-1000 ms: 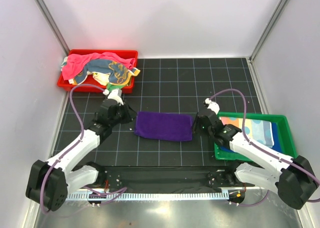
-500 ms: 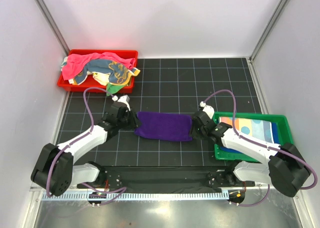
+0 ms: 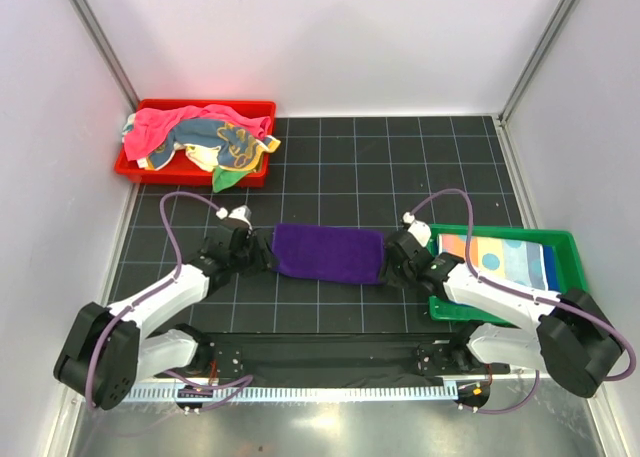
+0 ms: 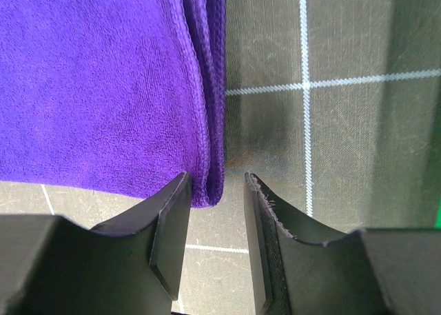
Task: Fold and stack the towels
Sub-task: Fold the towel
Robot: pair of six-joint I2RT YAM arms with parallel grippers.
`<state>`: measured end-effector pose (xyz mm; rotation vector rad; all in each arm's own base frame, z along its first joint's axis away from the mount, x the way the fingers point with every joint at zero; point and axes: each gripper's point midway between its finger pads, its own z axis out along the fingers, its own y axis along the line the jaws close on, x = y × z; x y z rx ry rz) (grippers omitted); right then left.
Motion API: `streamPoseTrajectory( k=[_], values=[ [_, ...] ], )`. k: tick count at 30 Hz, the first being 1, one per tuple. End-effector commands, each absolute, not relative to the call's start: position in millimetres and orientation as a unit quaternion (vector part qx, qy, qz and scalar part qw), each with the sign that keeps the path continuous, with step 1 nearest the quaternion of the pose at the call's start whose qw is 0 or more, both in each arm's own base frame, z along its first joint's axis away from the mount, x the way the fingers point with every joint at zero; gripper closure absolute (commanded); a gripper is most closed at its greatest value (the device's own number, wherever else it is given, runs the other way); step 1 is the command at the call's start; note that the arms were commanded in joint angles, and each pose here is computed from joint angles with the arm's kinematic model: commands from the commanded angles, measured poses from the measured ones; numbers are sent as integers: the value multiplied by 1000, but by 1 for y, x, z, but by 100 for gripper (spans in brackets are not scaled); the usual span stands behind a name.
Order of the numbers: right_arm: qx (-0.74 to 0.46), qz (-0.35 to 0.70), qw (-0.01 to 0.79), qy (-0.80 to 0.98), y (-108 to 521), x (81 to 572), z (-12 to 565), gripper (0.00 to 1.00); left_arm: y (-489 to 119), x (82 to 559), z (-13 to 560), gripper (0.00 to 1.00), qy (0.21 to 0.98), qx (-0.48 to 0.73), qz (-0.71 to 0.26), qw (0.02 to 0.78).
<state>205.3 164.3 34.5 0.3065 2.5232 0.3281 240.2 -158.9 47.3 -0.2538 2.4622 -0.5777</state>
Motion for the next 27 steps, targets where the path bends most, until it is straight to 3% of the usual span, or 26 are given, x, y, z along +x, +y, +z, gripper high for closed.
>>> streamPoseTrajectory(
  k=[1, 19, 27],
  values=[
    [137, 158, 299, 931, 175, 210, 42, 56, -161, 239, 51, 52, 919, -110, -230, 301],
    [194, 209, 287, 915, 183, 203, 33, 57, -168, 240, 51, 60, 903, -142, -266, 306],
    [201, 212, 286, 913, 183, 202, 32, 68, -171, 240, 52, 68, 901, -142, -273, 306]
  ],
)
